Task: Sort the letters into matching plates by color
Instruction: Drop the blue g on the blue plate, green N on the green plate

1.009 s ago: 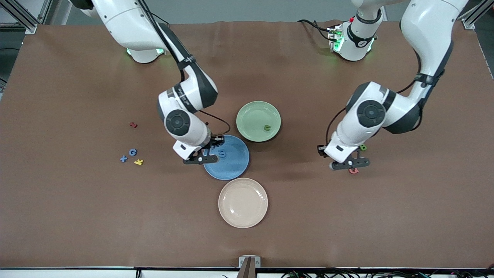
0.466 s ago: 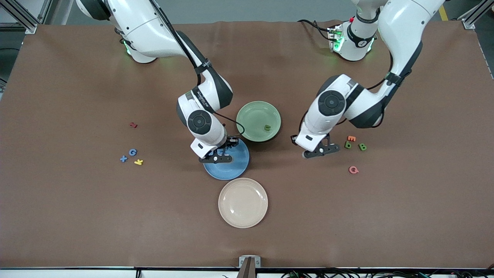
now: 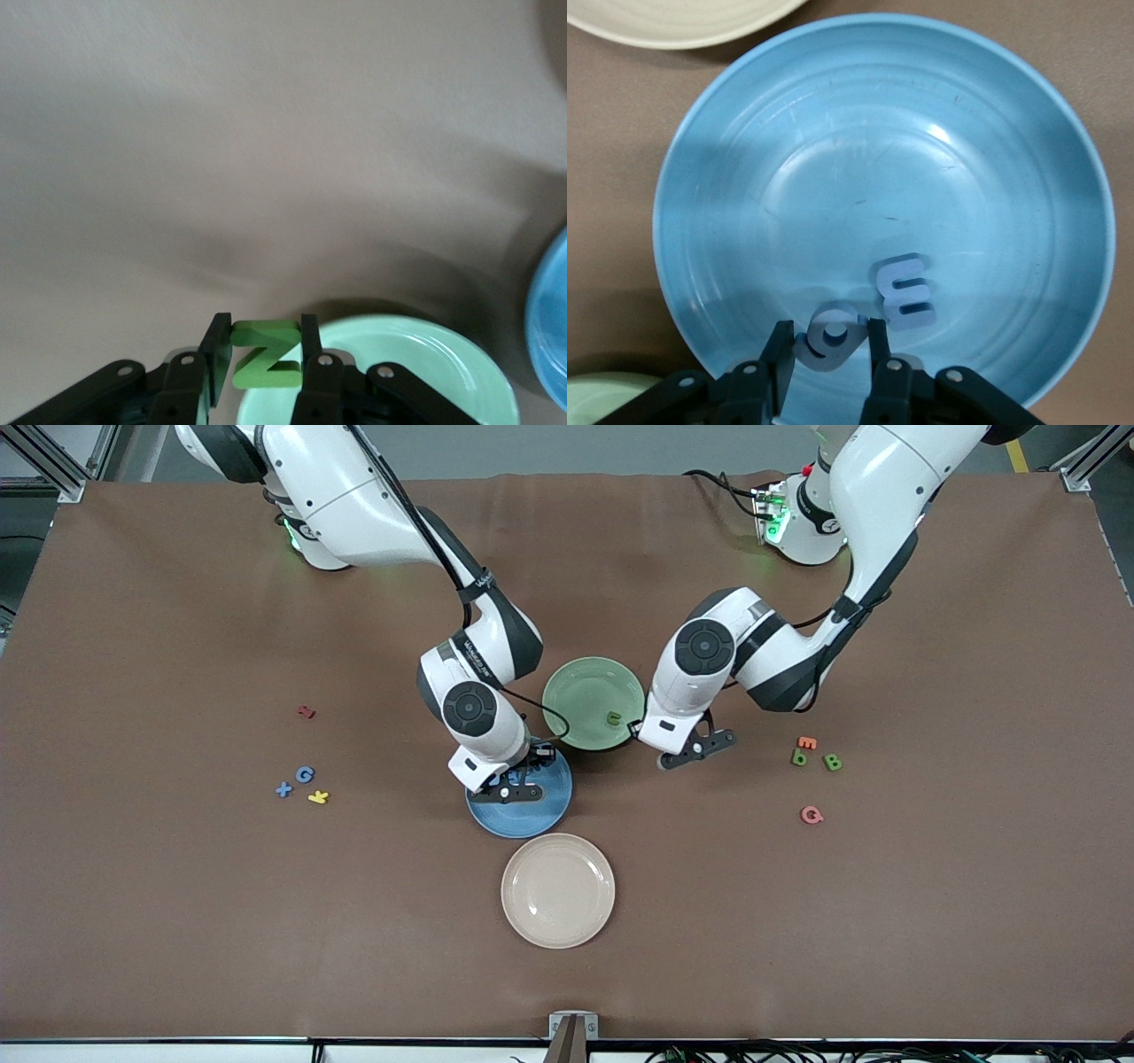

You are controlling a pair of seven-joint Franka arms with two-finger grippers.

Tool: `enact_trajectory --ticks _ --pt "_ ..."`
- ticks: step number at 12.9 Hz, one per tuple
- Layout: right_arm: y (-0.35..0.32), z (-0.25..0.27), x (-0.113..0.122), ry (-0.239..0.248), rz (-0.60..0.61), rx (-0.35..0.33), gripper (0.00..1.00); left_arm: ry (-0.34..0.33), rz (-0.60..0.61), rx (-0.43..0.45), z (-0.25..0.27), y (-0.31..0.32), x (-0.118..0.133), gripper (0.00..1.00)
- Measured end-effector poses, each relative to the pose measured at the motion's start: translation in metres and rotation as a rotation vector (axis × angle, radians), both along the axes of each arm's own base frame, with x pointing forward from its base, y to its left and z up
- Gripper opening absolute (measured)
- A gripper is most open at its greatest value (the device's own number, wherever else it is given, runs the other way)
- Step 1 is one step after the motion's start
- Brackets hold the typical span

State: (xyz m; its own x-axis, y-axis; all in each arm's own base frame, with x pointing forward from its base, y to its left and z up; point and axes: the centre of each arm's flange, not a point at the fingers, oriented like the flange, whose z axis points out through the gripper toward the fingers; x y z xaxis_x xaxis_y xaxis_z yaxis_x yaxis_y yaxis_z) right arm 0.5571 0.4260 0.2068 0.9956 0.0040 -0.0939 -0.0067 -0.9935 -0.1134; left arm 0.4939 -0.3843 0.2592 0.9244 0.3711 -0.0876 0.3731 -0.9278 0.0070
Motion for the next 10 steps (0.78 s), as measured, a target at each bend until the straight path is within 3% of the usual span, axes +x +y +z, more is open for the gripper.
enact_trajectory --ticks 3,5,9,10 --pt "-0.002 0.006 0.005 -0.004 -0.005 -0.002 0.76 0.019 0.041 -0.003 -0.010 -0.033 -0.027 0.36" --pt "-0.009 0.023 0.009 0.033 -0.005 -0.026 0.98 0.027 0.061 0.004 -0.013 -0.055 -0.048 0.36" --pt "-0.081 0.125 0.031 0.132 0.030 -0.059 1.00 0.048 0.086 -0.013 -0.029 -0.068 -0.061 0.36" --pt "-0.112 0.143 0.039 0.150 0.051 -0.058 1.00 0.051 0.107 -0.026 -0.033 -0.070 -0.060 0.42"
